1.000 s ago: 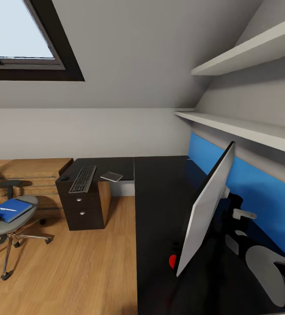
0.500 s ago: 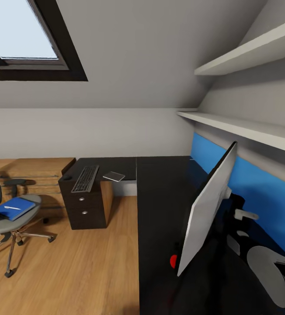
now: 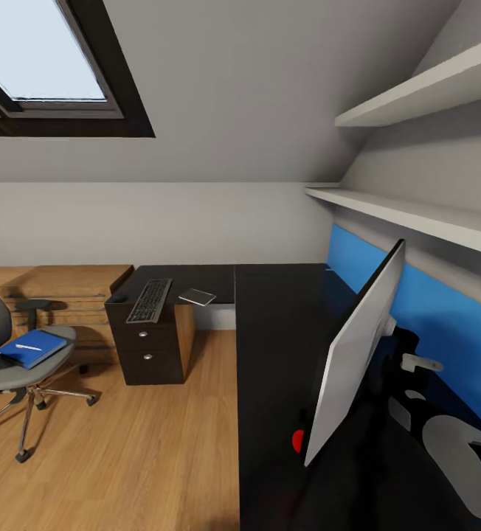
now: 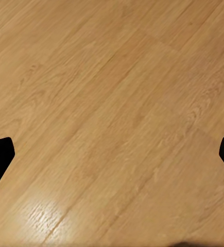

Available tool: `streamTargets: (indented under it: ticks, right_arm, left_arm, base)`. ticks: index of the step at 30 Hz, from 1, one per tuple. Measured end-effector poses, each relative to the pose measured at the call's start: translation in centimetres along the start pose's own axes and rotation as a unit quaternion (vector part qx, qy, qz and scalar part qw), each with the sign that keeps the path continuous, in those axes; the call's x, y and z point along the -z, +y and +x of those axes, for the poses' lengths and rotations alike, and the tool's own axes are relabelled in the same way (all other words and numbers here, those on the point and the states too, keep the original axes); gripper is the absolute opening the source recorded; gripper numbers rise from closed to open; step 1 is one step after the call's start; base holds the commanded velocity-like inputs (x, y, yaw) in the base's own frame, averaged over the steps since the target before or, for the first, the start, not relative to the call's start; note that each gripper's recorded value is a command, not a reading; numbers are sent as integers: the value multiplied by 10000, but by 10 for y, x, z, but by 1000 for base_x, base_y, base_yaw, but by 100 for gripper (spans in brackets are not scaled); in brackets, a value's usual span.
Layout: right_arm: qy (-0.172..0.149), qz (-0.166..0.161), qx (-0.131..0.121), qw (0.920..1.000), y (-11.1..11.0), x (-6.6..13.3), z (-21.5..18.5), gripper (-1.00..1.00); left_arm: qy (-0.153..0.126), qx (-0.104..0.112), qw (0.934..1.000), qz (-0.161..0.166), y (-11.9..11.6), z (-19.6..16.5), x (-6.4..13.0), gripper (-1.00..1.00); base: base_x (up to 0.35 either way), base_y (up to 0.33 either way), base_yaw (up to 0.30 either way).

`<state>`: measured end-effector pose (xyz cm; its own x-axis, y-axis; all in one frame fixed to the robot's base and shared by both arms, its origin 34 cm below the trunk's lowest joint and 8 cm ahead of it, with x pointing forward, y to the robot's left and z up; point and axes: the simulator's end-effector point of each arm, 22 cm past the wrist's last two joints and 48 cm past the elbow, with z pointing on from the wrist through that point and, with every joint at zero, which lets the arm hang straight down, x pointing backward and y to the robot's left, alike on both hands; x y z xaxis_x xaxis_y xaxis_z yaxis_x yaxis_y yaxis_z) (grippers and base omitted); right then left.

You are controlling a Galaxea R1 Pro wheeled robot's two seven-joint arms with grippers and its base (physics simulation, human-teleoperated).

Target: In the bedroom, organize the workspace by keeping the computer under the desk, ensuring the monitor is on the desk, placing the keyboard on the desk next to the monitor, placing the mouse on the desk next to the keyboard, moving the folder from the swivel chair onto the desk next to the mouse, stacking the notebook on top of the folder with the pen on top of the notebook, and positioning the swivel chair next to the desk.

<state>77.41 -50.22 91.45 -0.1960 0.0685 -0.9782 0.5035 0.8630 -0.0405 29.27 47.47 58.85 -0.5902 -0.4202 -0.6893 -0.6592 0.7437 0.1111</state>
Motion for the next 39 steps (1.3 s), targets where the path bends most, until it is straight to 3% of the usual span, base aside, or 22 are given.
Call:
streamTargets:
  ticks: [31, 39]
  right_arm:
    - [-2, -4, 9, 10000, 0, 0, 0, -100]
    - [-11, -156, -46, 9999, 23, 4, 0, -100]
  left_arm:
    - [-1, 3, 10000, 3, -1, 0, 0, 100]
    - [-2, 6, 10000, 3, -1, 0, 0, 100]
  base:
    - [0, -2, 0]
    - [0, -112, 0]
